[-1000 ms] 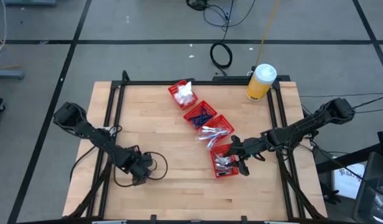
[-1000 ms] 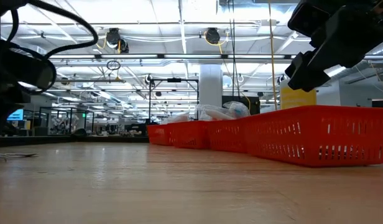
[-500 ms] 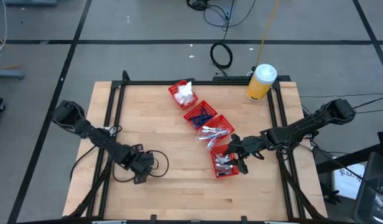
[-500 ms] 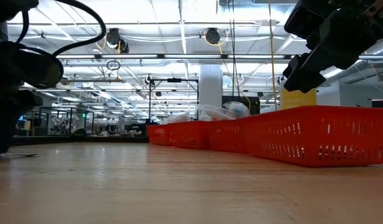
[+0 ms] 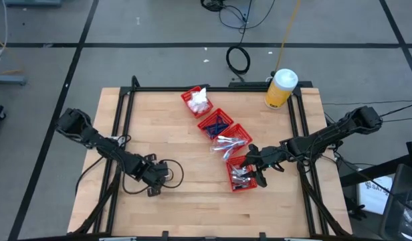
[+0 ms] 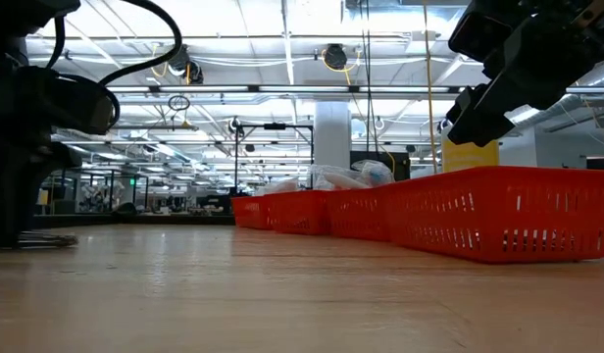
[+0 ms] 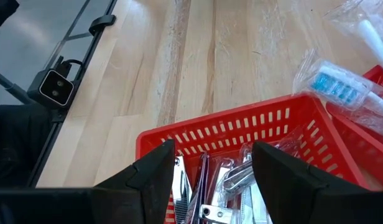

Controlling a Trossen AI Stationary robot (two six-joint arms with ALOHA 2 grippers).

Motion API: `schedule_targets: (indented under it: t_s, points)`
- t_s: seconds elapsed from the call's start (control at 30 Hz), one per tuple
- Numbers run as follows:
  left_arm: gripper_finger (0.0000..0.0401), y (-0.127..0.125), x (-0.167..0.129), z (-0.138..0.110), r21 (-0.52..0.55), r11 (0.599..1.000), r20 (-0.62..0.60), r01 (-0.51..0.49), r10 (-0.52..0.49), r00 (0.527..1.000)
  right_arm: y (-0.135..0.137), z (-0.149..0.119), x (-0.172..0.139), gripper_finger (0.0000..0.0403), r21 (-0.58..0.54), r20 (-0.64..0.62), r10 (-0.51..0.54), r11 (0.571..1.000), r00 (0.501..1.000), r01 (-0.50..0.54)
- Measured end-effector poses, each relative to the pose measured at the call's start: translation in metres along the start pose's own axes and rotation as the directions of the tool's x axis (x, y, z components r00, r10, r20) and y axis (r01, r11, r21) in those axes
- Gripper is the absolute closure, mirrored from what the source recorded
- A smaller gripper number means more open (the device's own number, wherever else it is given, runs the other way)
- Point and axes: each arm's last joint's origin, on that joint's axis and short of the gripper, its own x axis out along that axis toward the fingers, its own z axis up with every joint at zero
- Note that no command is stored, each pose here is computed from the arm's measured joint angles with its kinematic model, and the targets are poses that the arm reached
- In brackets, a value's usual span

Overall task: Pick & Place Travel size toiletries
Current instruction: Put the nail cutter into the bottom red bin

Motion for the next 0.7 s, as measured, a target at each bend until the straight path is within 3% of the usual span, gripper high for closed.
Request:
schedule_targets:
  t_s: [0.07,0.27,0.47,0.57,0.7]
  points:
    - [0.0370,0.000,0.000,0.000,-0.008,1.000,0.004,-0.002,0.002,1.000,0.000,0.000,0.000,0.0202,0.000,0.000,0.000,1.000,1.000,0.000]
    - [0.0372,-0.002,0.000,0.003,-0.035,0.999,0.071,-0.018,0.021,0.997,0.000,0.000,0.000,0.0202,0.000,0.000,0.000,1.000,1.000,0.000]
    - [0.0372,-0.012,-0.015,0.021,0.043,0.999,0.342,0.006,-0.020,0.940,0.000,0.001,0.000,0.0202,-0.001,0.011,0.004,1.000,1.000,-0.004]
    - [0.0372,-0.024,-0.044,0.044,0.108,0.994,0.609,-0.011,-0.057,0.791,0.003,0.008,0.000,0.0202,-0.012,0.089,0.029,1.000,0.996,-0.028]
    - [0.0372,-0.033,-0.071,0.066,0.160,0.976,0.851,-0.149,-0.060,0.521,0.008,0.025,-0.004,0.0202,-0.077,0.284,0.039,0.997,0.958,-0.018]
